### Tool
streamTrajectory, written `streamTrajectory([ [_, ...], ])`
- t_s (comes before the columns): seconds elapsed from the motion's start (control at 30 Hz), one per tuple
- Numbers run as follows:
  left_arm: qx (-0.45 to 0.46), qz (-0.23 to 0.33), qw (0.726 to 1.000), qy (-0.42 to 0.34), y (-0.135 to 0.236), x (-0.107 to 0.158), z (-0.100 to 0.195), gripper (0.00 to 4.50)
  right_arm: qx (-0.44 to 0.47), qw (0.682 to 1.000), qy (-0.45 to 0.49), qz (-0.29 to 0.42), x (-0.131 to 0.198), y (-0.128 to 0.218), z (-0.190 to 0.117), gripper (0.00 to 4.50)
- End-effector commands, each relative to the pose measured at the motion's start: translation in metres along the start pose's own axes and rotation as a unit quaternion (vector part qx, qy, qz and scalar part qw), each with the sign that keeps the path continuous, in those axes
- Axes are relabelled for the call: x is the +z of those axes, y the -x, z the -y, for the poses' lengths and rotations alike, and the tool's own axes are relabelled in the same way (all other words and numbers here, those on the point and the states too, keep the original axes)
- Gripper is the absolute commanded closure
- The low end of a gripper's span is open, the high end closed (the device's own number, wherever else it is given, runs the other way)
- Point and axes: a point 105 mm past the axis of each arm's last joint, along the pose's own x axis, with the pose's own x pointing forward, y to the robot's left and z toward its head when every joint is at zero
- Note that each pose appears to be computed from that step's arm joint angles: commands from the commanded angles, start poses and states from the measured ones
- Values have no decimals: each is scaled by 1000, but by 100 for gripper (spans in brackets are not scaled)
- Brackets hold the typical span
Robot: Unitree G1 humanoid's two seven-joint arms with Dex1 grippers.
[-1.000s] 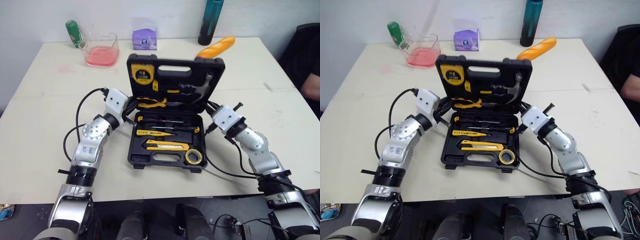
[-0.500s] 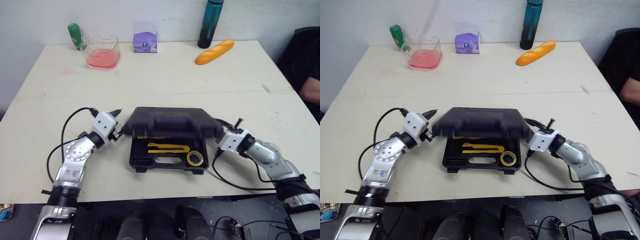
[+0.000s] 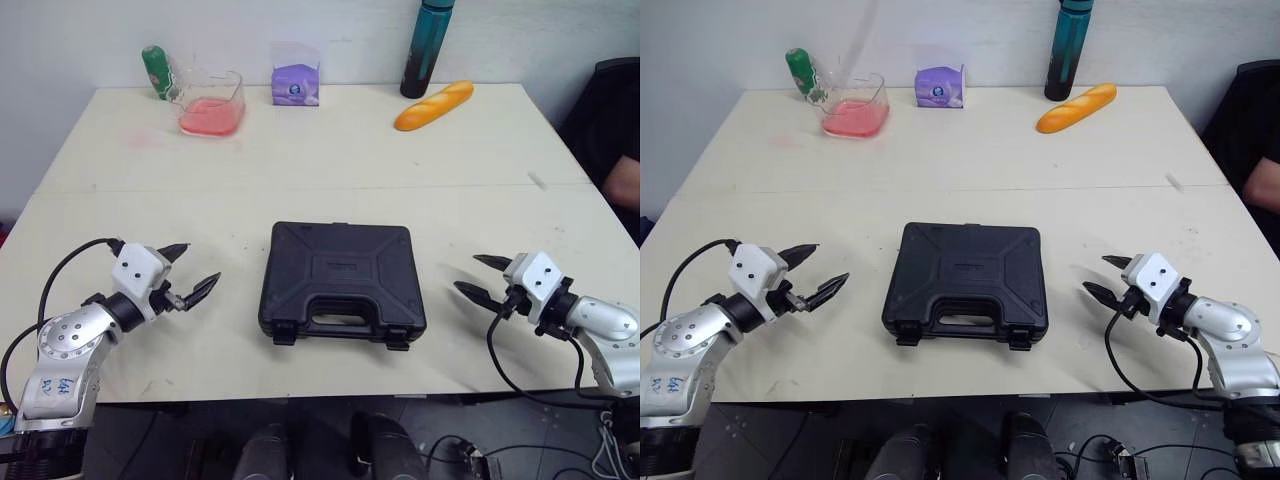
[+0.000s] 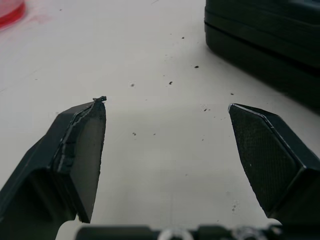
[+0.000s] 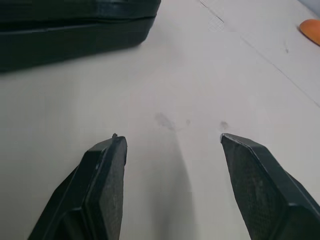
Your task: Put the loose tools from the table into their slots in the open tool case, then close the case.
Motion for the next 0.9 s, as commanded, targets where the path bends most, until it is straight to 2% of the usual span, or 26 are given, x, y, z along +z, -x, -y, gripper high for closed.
streamTrajectory([
  [0.03, -18, 23, 1000, 1, -3, 15, 5, 40, 25, 998, -42, 25, 17, 2, -6, 139],
  [0.13, -58, 25, 998, 13, -20, 19, 15, 123, 40, 997, -53, 32, 25, -10, -14, 221],
  [0.17, -67, 23, 997, 12, -24, 19, 17, 168, 36, 997, -56, 30, 26, -14, -13, 268],
  [0.23, -80, 10, 997, 10, -36, 18, 20, 280, 33, 997, -62, 21, 28, -25, -13, 389],
  [0.27, -85, 6, 996, 9, -41, 18, 21, 314, 37, 997, -60, 14, 28, -30, -15, 431],
  [0.3, -84, 4, 996, 8, -45, 18, 20, 362, 42, 997, -61, 10, 29, -34, -17, 450],
  [0.33, -80, -2, 997, 9, -49, 17, 19, 417, 47, 997, -63, 6, 29, -37, -18, 450],
  [0.37, -82, -4, 997, 9, -52, 16, 19, 448, 51, 997, -59, 3, 30, -39, -20, 450],
  [0.73, -149, -16, 988, 26, -61, 9, 53, 448, 104, 994, -44, 15, 50, -60, -28, 450],
  [0.83, -172, -29, 985, -13, -59, 3, 65, 448, 121, 992, -33, 30, 58, -69, -31, 450],
  [0.9, -193, -28, 981, -6, -53, 2, 75, 448, 129, 990, -24, 43, 65, -76, -31, 450],
])
